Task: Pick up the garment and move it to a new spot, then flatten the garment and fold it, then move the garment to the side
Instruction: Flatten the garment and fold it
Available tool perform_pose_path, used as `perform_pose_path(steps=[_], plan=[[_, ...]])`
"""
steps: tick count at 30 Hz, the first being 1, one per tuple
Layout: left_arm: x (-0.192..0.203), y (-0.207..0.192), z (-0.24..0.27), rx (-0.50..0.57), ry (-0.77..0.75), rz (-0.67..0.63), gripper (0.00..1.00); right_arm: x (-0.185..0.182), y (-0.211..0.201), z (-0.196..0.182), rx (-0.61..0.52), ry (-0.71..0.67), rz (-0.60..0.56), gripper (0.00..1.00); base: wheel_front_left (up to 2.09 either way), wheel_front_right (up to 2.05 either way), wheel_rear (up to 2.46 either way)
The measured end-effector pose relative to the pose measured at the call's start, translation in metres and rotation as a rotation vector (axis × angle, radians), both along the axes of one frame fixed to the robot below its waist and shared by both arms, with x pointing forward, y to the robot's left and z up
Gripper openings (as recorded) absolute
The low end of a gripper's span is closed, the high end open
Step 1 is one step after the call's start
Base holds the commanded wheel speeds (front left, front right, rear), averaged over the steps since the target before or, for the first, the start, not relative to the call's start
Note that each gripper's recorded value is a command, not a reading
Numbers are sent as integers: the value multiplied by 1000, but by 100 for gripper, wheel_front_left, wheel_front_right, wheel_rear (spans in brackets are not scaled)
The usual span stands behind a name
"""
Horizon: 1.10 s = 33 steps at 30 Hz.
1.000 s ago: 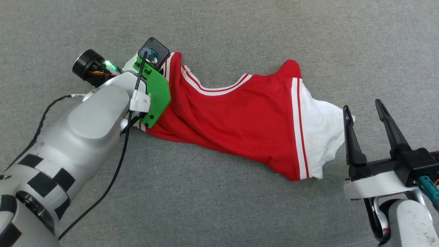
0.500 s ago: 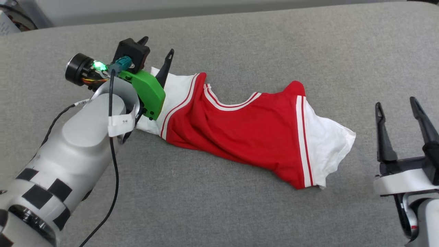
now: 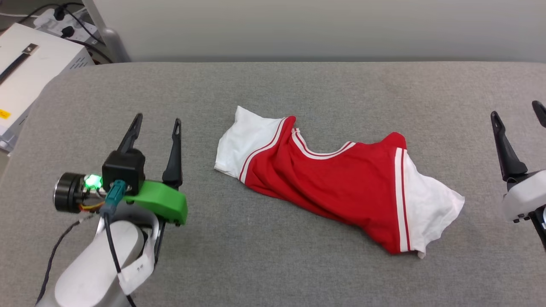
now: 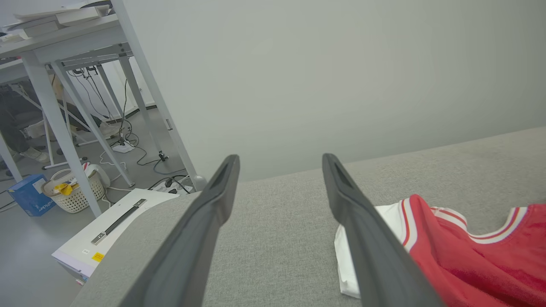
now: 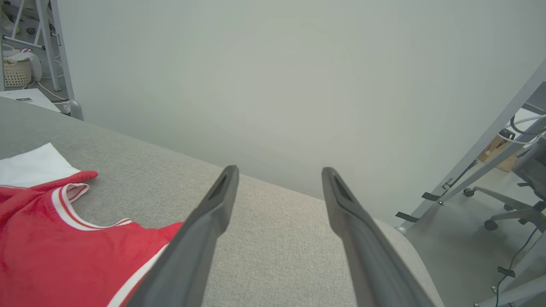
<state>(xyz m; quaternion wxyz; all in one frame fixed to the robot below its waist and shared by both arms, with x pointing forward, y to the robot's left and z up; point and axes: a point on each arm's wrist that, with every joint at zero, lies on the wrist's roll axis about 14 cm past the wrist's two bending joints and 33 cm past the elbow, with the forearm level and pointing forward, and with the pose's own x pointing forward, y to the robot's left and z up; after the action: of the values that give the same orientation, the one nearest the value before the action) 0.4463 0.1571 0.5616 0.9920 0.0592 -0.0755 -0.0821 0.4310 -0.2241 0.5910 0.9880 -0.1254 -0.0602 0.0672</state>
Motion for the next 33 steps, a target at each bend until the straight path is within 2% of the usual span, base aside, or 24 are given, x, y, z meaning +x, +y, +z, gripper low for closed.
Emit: perform_pose_path(steps=[4,7,13,16,23,33], plan=[[-23,20,-9,-14,12,76,100,6,6,-20,6,201,43,100,0,0,0],[-37,28,-15,-17,15,113,100,3,9,-48,4,423,74,100,0,0,0],[-47,34,-25,-35,30,151,100,-17,-5,-103,-16,827,75,100,0,0,0],[-47,33,-29,-43,36,153,100,-23,-11,-122,-10,963,64,100,0,0,0],[-41,37,-41,-42,60,161,100,-15,-16,-154,-9,1110,35,100,0,0,0],[-31,45,-62,-35,105,188,100,-15,18,-217,23,1238,93,100,0,0,0]])
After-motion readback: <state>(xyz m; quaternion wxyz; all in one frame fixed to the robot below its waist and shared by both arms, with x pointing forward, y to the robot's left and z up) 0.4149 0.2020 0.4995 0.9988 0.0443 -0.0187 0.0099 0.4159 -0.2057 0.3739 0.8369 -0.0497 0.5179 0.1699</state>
